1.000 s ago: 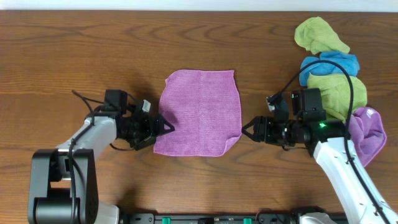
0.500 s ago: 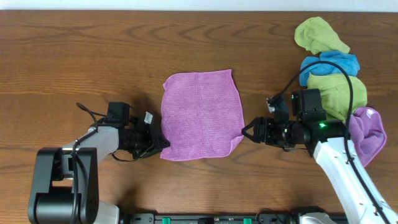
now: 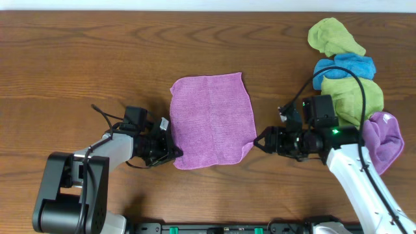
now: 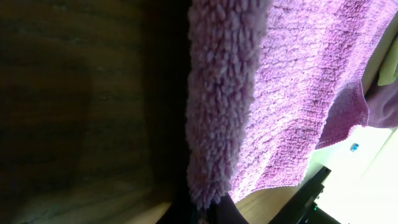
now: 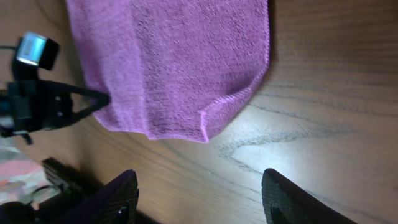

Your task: Fold the cloth

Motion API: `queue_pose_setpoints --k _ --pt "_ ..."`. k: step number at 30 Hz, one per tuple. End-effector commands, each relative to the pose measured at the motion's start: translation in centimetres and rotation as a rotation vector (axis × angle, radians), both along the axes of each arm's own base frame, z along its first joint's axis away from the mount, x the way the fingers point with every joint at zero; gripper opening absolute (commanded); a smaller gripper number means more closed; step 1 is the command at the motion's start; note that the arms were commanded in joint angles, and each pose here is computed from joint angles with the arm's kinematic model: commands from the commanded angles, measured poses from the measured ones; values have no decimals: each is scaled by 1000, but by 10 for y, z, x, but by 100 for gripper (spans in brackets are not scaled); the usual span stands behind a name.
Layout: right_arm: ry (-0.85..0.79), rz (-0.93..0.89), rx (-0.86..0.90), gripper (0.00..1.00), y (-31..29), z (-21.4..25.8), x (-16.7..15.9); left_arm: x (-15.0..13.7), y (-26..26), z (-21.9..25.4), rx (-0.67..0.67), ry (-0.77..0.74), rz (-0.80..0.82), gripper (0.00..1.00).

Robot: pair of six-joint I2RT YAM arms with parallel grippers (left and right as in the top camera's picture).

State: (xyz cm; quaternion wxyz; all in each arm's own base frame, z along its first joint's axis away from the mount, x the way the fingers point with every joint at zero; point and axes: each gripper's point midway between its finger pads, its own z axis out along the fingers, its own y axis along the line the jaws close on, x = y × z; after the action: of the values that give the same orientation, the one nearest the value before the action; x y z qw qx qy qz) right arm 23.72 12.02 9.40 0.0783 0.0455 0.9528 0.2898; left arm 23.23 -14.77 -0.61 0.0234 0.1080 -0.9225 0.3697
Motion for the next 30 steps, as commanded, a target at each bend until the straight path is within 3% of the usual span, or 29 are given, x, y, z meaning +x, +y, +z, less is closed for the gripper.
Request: queue_pose_setpoints --k 1,15,28,30 --pt "13 5 -38 65 0 -18 -9 -12 22 -27 127 65 35 6" --pt "174 -185 -13 67 3 -90 2 3 17 -8 81 50 12 6" --pt "176 -237 23 67 23 -94 13 1 17 -8 82 59 12 6" --pt "185 -223 12 62 27 -97 10 1 17 -8 82 58 12 6"
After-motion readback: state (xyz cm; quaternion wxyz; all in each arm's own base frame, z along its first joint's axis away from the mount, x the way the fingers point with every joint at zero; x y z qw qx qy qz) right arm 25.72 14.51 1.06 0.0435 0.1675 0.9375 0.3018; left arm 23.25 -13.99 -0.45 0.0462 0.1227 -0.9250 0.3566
